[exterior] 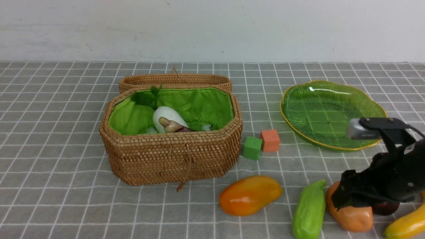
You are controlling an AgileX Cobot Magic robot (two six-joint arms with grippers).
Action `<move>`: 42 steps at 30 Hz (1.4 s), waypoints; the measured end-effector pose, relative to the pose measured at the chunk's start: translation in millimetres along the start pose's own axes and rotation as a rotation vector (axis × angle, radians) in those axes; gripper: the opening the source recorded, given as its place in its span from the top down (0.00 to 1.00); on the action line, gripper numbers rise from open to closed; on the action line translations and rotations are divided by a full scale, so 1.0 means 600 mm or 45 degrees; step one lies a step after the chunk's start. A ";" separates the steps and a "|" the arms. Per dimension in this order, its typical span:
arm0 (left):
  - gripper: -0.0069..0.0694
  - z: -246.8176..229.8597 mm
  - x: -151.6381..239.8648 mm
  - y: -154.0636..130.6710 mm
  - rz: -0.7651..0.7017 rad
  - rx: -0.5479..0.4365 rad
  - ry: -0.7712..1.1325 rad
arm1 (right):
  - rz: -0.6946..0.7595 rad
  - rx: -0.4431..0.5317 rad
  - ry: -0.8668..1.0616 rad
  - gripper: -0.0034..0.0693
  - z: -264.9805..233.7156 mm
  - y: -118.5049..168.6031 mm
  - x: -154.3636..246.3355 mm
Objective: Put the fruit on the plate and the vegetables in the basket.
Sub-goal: Use the right arm to grab a potato and put it into the left basket
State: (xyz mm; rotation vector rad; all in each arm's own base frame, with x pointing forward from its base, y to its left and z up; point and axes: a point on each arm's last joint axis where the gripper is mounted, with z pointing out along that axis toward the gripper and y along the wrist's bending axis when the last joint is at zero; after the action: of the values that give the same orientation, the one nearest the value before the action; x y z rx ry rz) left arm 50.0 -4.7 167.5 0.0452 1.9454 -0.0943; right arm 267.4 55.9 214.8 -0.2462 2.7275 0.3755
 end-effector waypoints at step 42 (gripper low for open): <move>0.84 0.000 0.000 0.000 0.000 0.000 0.000 | 0.045 -0.007 0.148 0.12 0.043 0.002 -0.022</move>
State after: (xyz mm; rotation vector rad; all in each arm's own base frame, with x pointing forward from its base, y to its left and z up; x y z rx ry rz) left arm 50.0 -4.7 167.5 0.0452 1.9454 -0.0943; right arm 288.0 66.2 197.2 -0.2286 2.8482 0.3901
